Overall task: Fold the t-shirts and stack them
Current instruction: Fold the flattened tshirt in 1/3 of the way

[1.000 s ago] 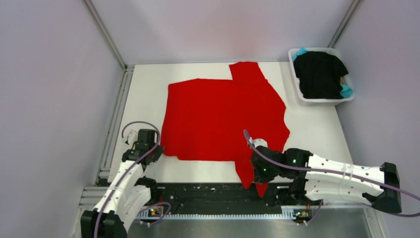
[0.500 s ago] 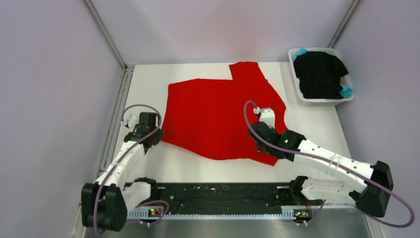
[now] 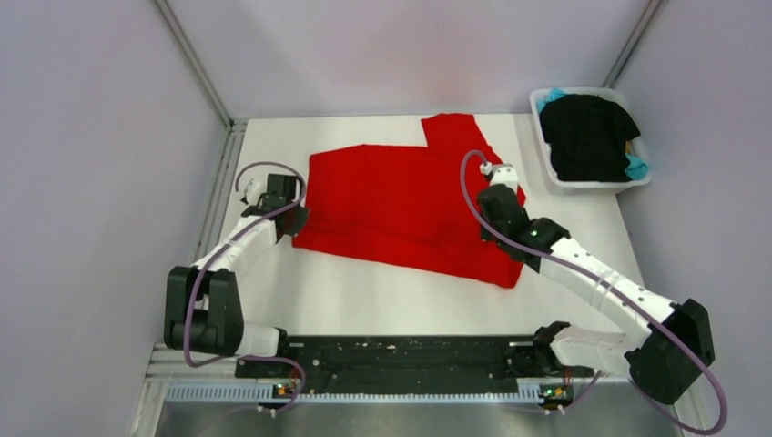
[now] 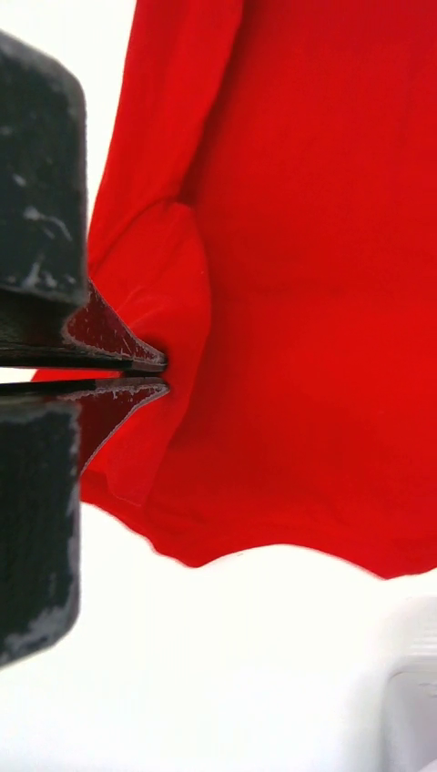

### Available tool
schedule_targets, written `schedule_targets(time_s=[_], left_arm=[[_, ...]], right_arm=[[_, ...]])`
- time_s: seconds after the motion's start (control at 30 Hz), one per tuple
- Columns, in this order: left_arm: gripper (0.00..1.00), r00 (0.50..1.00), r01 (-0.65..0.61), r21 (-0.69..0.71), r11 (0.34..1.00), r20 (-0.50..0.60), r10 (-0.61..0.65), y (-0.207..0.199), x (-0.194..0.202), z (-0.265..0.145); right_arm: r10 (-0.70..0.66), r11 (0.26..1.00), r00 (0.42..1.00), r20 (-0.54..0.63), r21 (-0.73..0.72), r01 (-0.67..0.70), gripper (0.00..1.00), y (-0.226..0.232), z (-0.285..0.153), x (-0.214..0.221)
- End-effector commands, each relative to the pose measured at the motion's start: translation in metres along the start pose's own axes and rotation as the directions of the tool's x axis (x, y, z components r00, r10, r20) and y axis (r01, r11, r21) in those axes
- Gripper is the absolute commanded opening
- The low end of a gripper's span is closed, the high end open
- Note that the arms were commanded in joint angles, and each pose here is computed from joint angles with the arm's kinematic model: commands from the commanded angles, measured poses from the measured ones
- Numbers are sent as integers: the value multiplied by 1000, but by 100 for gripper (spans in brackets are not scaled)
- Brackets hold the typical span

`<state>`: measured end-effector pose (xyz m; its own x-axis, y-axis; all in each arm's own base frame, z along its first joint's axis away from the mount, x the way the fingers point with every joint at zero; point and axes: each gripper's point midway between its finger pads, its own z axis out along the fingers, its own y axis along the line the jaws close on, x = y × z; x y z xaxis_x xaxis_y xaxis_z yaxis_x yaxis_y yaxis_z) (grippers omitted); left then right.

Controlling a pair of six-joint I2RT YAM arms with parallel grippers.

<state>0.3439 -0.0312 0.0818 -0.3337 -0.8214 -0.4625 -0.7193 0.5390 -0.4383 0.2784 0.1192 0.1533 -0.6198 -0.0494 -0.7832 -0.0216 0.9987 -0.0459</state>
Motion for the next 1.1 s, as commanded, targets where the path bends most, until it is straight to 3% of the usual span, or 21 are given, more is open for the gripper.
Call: schedule_targets(time_s=[0.0, 0.33, 0.7, 0.87, 0.97, 1.0, 1.07], left_arm=[[0, 999, -5, 33, 999, 44, 3, -26, -18, 3], [0, 995, 9, -2, 1000, 104, -9, -21, -32, 7], [2, 996, 10, -42, 999, 91, -6, -23, -38, 28], [50, 998, -19, -49, 999, 58, 22, -29, -41, 36], [89, 996, -27, -64, 998, 87, 33, -28, -51, 30], [98, 995, -36, -61, 998, 91, 41, -29, -54, 25], [99, 995, -67, -47, 997, 76, 71, -32, -54, 14]], right_arm=[[-46, 997, 995, 90, -61, 51, 0, 14, 8, -45], [-114, 992, 987, 114, -33, 118, 0, 8, 35, -79], [-154, 988, 987, 40, -2, 155, 0, 8, 73, -79], [-161, 986, 987, 7, 37, 160, 0, 10, 112, -88], [-207, 977, 978, -32, 41, 208, 4, 15, 140, -95], [-217, 974, 975, -52, 51, 219, 8, 15, 148, -99], [-229, 965, 970, -86, 111, 238, 17, 7, 159, -109]])
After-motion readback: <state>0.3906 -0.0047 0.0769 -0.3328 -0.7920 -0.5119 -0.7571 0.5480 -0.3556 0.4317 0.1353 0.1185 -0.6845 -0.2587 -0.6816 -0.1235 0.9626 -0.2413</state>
